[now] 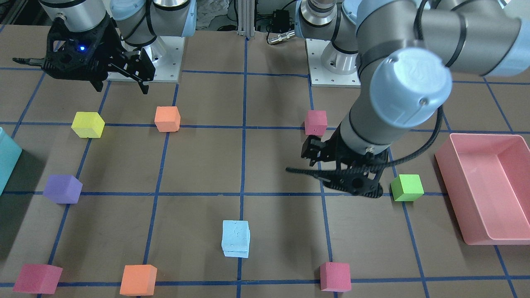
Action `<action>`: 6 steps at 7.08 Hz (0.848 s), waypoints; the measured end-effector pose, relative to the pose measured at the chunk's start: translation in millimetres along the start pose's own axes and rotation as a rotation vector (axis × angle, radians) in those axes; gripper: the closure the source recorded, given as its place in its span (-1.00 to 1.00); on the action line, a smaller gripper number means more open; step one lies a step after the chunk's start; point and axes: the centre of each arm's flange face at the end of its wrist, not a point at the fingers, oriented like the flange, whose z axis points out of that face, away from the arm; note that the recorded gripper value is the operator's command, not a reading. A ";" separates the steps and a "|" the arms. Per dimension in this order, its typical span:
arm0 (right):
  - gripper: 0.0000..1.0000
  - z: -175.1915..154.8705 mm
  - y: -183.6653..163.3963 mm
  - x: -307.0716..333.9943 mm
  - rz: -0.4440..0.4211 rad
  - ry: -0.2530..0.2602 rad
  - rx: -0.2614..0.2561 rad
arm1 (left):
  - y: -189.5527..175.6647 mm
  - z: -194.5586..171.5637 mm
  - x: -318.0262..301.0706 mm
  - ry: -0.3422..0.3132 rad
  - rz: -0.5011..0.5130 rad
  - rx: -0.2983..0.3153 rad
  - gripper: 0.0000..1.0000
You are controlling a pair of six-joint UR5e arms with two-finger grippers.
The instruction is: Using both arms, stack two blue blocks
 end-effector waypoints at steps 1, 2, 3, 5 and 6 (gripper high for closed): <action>-1.00 0.2 -0.4 1.0 0.004 0.000 -0.001 | 39.1 -15.9 -2.0 -0.006 0.004 0.012 -1.00; -1.00 0.5 -0.7 1.7 0.008 0.000 -0.002 | 70.7 -26.8 -0.8 -0.013 0.000 0.040 -1.00; -1.00 0.5 -0.7 1.7 0.010 0.000 -0.003 | 93.6 -38.9 0.9 -0.027 -0.014 0.095 -1.00; -1.00 0.6 -0.8 1.9 0.006 0.000 -0.003 | 111.8 -55.3 0.2 -0.053 -0.046 0.209 -1.00; -1.00 0.5 -0.8 1.9 0.006 0.000 -0.002 | 114.0 -57.5 0.5 -0.057 -0.054 0.237 -1.00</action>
